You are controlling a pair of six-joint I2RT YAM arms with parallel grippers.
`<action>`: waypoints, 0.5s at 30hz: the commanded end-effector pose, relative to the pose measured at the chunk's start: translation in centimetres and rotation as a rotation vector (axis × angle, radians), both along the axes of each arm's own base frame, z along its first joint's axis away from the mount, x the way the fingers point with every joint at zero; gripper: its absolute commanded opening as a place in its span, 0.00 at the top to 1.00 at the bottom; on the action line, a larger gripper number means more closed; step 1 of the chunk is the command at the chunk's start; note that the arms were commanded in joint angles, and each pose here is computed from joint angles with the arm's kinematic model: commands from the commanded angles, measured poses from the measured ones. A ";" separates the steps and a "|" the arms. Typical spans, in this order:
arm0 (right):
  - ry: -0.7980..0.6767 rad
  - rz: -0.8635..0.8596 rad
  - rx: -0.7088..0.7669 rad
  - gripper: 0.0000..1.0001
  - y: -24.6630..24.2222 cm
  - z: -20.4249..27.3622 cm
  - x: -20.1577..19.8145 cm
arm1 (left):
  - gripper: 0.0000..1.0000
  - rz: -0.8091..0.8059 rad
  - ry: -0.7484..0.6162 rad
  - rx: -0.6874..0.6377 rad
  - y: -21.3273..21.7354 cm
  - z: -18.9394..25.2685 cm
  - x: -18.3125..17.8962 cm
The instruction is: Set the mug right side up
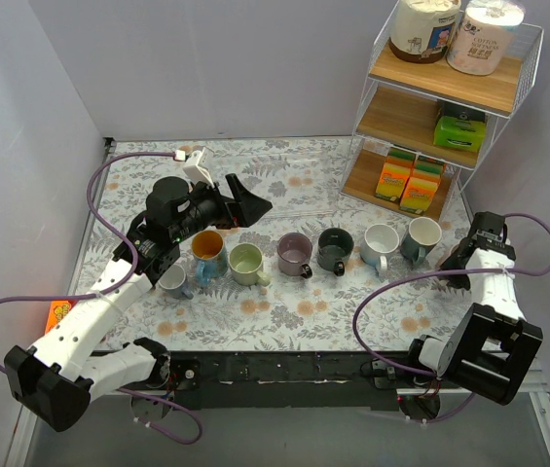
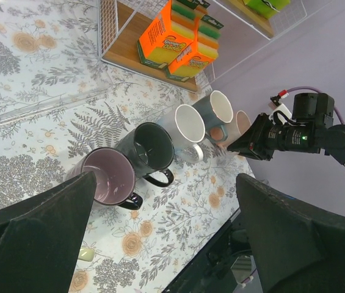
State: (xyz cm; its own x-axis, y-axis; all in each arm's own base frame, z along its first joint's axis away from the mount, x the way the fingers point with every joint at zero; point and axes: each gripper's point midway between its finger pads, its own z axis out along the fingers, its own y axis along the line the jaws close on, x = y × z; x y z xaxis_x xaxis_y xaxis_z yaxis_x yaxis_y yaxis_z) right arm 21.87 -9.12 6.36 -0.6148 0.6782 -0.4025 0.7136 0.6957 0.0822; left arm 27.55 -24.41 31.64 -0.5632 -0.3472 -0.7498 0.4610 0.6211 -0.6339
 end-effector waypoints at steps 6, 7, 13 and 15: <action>-0.113 0.056 -0.038 0.59 -0.7 2.3 2.6 | 0.02 -0.010 -0.026 -0.016 0.1 1.4 -0.5; -0.124 0.063 -0.035 0.56 -0.6 2.6 2.7 | 0.02 -0.010 -0.026 -0.016 0.1 1.4 -0.5; -0.182 0.083 -0.022 0.36 0.0 5.3 3.3 | 0.02 -0.029 -0.023 -0.009 -0.2 1.4 -0.6; -0.187 0.088 -0.015 0.12 0.3 6.5 2.9 | 0.02 -0.041 0.024 0.023 -0.4 0.1 -0.5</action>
State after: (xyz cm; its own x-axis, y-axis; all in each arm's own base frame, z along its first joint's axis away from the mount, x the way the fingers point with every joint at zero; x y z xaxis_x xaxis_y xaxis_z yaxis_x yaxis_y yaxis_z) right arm 23.55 -8.81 8.62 -0.6151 0.6440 -0.4548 0.6608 0.7358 0.1483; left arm 27.39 -24.53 31.51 -0.5730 -0.3418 -0.7449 0.4621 0.6159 -0.6380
